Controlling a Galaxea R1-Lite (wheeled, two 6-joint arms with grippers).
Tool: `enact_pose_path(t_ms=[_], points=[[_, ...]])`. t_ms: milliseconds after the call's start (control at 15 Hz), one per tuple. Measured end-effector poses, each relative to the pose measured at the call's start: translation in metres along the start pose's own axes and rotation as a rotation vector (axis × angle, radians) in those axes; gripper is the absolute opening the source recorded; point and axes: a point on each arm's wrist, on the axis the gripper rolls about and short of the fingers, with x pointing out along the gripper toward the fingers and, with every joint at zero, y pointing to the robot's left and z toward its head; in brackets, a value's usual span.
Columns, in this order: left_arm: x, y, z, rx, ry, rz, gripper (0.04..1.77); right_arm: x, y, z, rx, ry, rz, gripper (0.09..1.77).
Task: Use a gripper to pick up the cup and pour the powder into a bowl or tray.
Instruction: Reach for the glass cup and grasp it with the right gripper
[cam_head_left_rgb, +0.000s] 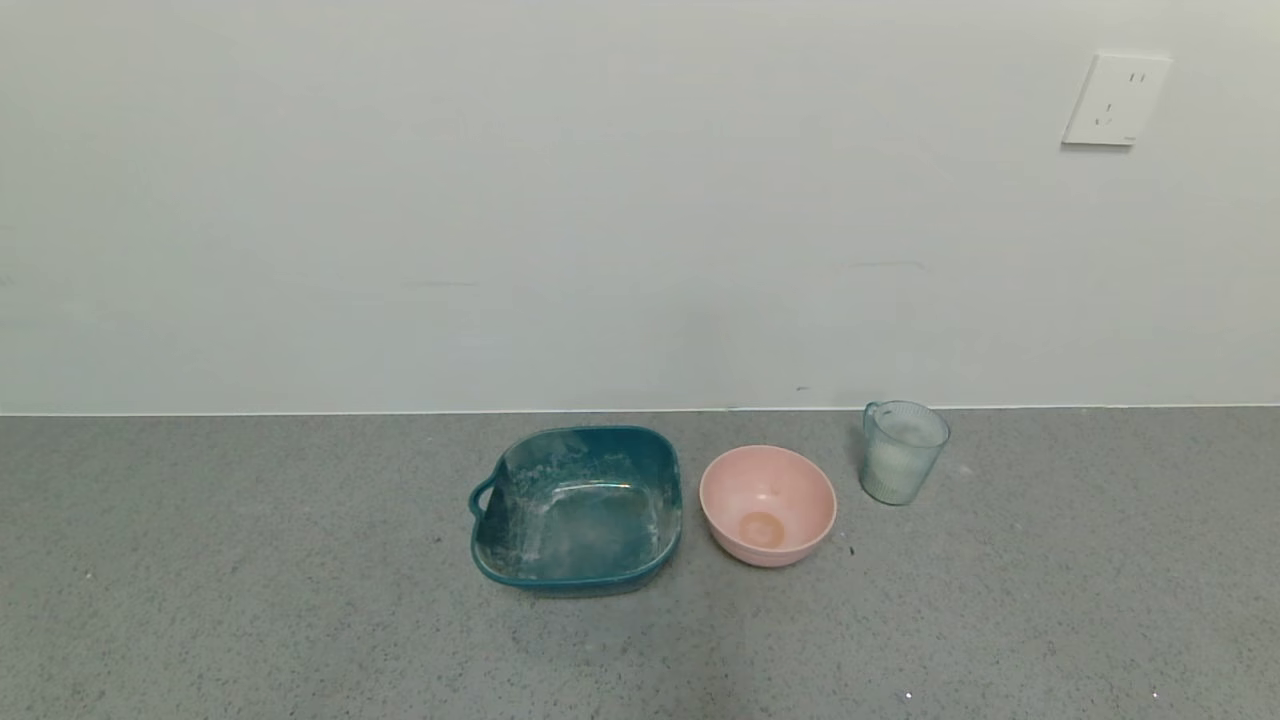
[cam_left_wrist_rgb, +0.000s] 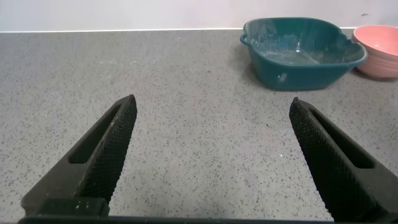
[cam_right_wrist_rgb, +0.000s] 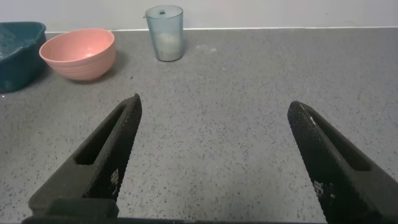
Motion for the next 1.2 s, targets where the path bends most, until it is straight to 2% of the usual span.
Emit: enact_pose_path(t_ms=[400,533,733,867,1200], points=[[0.0,0.0,0.0,0.0,0.0,0.0,1.76,0.0,0.0,0.002,-0.022,-0.016,-0.004,1.71],[0.0,0.0,0.0,0.0,0.0,0.0,1.76,-0.002,0.0,0.009,-0.036,-0.034,-0.003,1.71],[0.0,0.0,0.0,0.0,0.0,0.0,1.76,-0.004,0.002,0.032,-0.039,-0.067,0.002,1.71],[0.0,0.0,0.0,0.0,0.0,0.0,1.76,-0.001,0.003,0.054,-0.041,-0.058,0.01,1.71],[0.0,0.0,0.0,0.0,0.0,0.0,1.76,0.039,0.007,0.11,-0.044,0.064,0.024,1.71]])
